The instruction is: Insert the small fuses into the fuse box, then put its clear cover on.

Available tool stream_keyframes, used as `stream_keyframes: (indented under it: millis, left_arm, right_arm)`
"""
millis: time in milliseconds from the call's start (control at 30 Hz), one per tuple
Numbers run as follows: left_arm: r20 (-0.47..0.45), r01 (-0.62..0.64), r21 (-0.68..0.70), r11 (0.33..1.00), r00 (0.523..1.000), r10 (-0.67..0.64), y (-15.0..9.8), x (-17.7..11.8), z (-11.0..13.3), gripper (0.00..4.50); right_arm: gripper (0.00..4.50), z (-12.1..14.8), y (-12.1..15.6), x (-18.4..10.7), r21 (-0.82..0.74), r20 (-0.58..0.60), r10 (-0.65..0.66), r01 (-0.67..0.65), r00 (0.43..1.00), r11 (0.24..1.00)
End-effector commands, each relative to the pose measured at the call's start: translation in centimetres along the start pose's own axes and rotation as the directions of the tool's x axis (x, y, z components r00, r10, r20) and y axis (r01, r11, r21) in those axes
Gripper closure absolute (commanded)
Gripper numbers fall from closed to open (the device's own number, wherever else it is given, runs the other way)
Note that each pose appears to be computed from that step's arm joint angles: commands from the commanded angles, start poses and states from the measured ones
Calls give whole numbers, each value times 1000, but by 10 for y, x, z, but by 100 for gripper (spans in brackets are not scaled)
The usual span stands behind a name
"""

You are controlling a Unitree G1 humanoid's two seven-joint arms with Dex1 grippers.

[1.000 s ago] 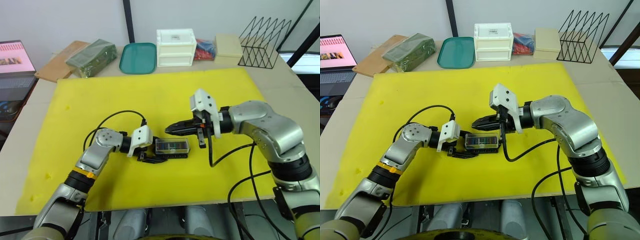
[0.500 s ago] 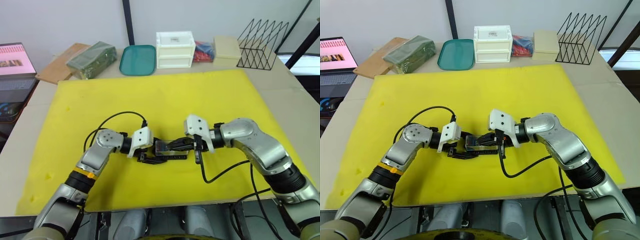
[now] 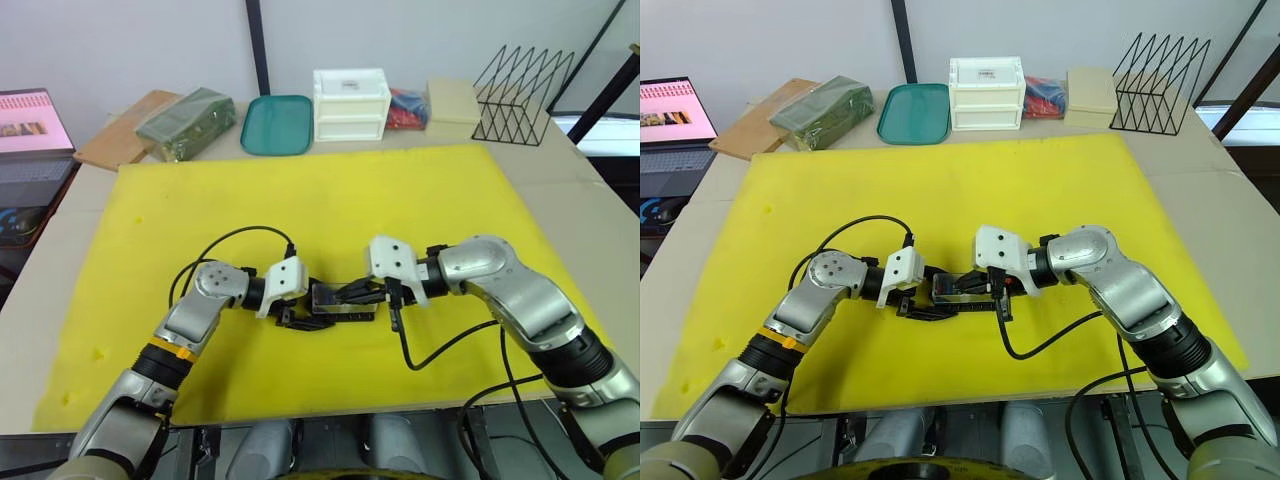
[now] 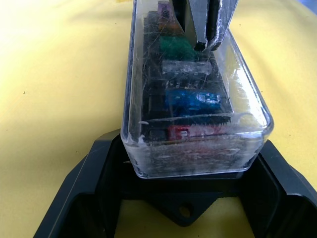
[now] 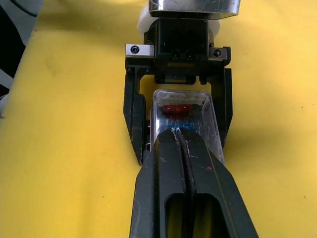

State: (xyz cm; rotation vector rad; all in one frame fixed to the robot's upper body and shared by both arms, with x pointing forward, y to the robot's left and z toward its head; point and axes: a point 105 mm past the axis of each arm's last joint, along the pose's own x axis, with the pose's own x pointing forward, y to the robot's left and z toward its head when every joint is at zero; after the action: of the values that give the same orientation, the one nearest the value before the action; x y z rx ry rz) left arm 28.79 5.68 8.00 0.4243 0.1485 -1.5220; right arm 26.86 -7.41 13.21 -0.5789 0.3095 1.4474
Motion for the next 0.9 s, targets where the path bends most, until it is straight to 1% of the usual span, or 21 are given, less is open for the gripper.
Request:
stream_keyframes:
  millis: [33,100,200,400,500,567,633,700,900]
  left_arm:
    - [12,-10,6,1000,1000,10,2,-1,5,175]
    - [7,-12,3,1000,1000,12,2,-1,4,175]
    - [2,-18,0,1000,1000,18,3,-1,3,175]
    - [-9,-21,-9,1000,1000,21,4,-3,1,175]
    - [-10,-20,-13,1000,1000,20,3,-3,1,175]
    - [-12,-18,-12,1000,1000,18,2,-4,0,175]
    - [-14,-6,-4,1000,1000,6,0,-4,0,175]
    - [-18,1,6,1000,1000,-1,-2,-6,0,175]
    - [-25,-2,23,1000,1000,2,-2,-10,0,175]
  right_arm:
    - [449,-63,29,22,186,-195,124,-88,973,979]
    - [449,-72,32,26,203,-218,137,-92,966,975]
    - [449,-76,34,28,212,-228,149,-101,962,972]
    - [449,-99,43,30,223,-309,181,-114,934,968]
    - [449,-103,44,30,217,-319,182,-115,930,969]
    - [449,-89,37,31,214,-259,157,-102,953,971]
    - [449,-65,23,30,200,-154,101,-70,983,977]
    - [449,-49,12,26,185,-88,58,-41,994,982]
    - [449,-3,-6,0,163,61,-9,-1,998,987]
